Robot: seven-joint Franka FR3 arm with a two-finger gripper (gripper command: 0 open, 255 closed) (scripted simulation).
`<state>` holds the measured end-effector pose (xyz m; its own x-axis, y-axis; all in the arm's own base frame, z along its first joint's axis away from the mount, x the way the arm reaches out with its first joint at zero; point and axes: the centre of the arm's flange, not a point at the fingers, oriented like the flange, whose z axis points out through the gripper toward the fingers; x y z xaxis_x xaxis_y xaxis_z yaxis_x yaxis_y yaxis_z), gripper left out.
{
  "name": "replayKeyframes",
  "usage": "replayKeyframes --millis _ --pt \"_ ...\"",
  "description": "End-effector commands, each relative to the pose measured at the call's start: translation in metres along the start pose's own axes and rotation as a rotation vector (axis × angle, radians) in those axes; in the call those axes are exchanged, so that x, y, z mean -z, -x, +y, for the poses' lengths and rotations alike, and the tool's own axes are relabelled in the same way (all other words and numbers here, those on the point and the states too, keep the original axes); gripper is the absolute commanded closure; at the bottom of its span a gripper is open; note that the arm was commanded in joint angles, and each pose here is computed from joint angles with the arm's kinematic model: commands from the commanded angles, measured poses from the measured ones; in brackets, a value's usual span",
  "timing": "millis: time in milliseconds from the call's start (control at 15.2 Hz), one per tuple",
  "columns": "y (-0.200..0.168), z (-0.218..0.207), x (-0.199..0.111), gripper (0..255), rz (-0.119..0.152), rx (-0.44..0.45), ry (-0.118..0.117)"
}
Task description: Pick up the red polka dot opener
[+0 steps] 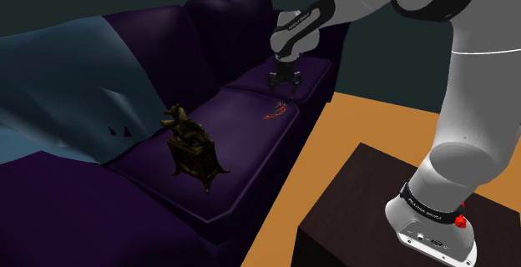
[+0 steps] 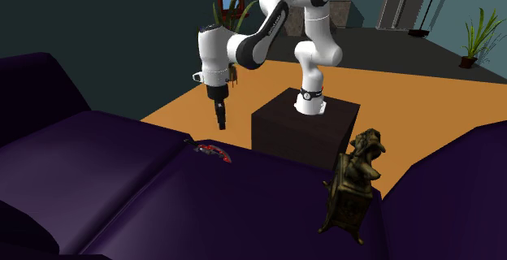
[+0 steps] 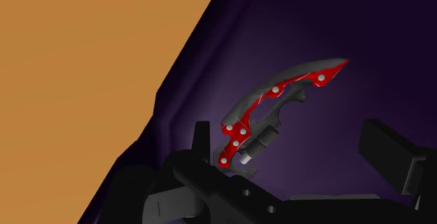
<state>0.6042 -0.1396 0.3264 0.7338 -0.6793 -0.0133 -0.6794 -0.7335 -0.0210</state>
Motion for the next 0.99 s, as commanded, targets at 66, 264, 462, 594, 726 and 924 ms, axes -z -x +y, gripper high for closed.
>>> replayKeyframes --millis 66,264,462,594,726,924 --pt "-0.032 0.0 -0.028 0 0.004 -0.061 0.009" --pt "-0.061 0.005 -0.053 0 0.007 -0.121 0.017" --pt "-0.089 0.012 -0.078 0 0.01 -0.179 0.025" --pt "-0.09 0.012 -0.088 0 0.01 -0.179 0.025" --pt "-0.09 0.012 -0.099 0 0.01 -0.179 0.025" --pt "-0.09 0.013 -0.115 0 0.01 -0.179 0.025"
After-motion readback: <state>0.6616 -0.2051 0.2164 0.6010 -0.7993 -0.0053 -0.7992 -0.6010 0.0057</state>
